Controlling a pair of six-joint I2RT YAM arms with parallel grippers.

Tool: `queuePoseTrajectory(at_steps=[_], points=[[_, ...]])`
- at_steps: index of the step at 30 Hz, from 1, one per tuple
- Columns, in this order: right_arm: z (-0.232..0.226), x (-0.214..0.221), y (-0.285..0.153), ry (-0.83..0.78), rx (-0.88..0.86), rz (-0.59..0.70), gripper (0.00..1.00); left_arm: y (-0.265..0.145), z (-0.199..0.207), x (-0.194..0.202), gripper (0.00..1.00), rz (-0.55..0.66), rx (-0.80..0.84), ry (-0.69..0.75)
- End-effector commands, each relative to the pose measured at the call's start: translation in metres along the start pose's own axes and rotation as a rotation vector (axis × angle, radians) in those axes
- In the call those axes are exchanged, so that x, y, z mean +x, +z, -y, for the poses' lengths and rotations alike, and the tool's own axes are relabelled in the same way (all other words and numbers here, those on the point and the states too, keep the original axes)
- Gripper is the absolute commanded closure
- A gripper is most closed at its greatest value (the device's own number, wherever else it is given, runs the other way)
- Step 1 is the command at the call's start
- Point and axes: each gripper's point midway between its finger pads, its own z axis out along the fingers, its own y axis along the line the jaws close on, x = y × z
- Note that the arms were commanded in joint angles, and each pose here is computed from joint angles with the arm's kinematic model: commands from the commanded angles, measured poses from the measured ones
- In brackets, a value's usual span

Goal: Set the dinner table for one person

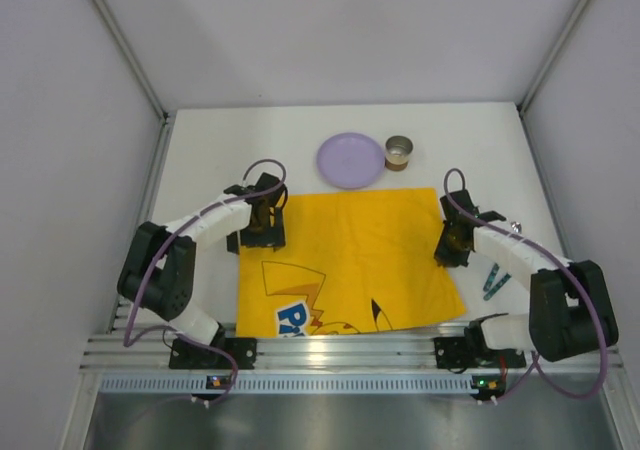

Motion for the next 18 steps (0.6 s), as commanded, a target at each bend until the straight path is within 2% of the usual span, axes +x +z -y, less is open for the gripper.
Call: queuePoseTrajectory(at_steps=[1, 9, 18], points=[[-0.013, -0.042, 0.0, -0.014, -0.031, 0.097, 1.0, 0.004, 0.007, -0.034, 0.02, 0.063, 0.011, 0.009], [-0.021, -0.051, 0.012, -0.041, -0.053, 0.047, 1.0, 0.042, -0.001, -0.044, 0.02, 0.003, -0.103, 0.059], [-0.03, -0.067, 0.019, -0.044, -0.071, 0.033, 1.0, 0.049, -0.002, -0.071, 0.02, -0.003, -0.121, 0.045]])
